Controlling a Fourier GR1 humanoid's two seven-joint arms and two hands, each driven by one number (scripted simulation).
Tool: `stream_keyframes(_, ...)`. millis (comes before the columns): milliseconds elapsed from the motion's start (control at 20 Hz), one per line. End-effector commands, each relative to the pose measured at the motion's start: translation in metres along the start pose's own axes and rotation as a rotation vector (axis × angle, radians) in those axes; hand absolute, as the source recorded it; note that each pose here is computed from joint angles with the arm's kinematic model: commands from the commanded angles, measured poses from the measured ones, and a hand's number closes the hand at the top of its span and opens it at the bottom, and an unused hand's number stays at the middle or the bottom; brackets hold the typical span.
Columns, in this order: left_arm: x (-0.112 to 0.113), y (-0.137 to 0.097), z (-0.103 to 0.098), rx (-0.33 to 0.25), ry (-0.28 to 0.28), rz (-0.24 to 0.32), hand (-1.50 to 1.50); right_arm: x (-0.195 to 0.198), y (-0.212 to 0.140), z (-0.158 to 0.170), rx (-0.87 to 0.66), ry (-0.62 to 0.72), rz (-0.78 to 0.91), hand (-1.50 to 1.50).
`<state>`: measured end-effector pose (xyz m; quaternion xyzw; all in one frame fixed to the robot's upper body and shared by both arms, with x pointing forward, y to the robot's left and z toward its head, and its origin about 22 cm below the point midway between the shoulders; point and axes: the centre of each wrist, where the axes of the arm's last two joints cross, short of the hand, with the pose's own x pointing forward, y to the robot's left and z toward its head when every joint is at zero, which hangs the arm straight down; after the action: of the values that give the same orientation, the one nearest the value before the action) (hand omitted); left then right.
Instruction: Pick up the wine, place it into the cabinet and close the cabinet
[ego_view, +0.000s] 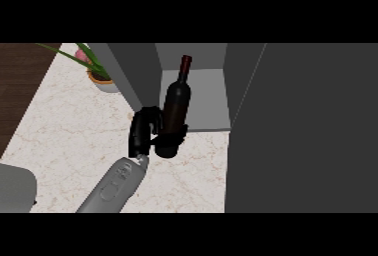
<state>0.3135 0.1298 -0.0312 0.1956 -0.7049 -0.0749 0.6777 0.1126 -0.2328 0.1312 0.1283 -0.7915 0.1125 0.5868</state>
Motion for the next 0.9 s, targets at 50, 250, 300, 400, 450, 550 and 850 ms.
stream_keyframes(50, 0.024, -0.034, -0.022, -0.091, 0.015, -0.052, 1.50, 0.019, 0.008, 0.006, 0.039, -0.064, -0.080, -1.50)
stream_keyframes(250, 0.018, -0.032, -0.024, -0.071, 0.058, -0.065, 1.50, 0.009, 0.001, 0.000, 0.023, -0.063, -0.079, -1.50)
stream_keyframes(300, 0.018, -0.028, -0.028, -0.069, 0.073, -0.070, 1.50, 0.008, 0.007, 0.003, 0.036, -0.059, -0.089, -1.50)
stream_keyframes(400, 0.016, -0.033, -0.024, -0.045, 0.076, -0.089, 1.50, 0.002, 0.003, 0.003, 0.030, -0.062, -0.088, -1.50)
stream_keyframes(450, 0.017, -0.027, -0.029, -0.034, 0.092, -0.075, 1.50, 0.007, 0.003, 0.001, 0.034, -0.076, -0.086, -1.50)
stream_keyframes(550, 0.016, -0.025, -0.031, 0.015, 0.104, -0.076, 1.50, 0.008, 0.008, 0.005, 0.024, -0.069, -0.095, -1.50)
stream_keyframes(850, 0.026, -0.016, -0.040, 0.046, 0.078, -0.030, 1.50, 0.004, 0.006, 0.003, 0.045, -0.061, -0.101, -1.50)
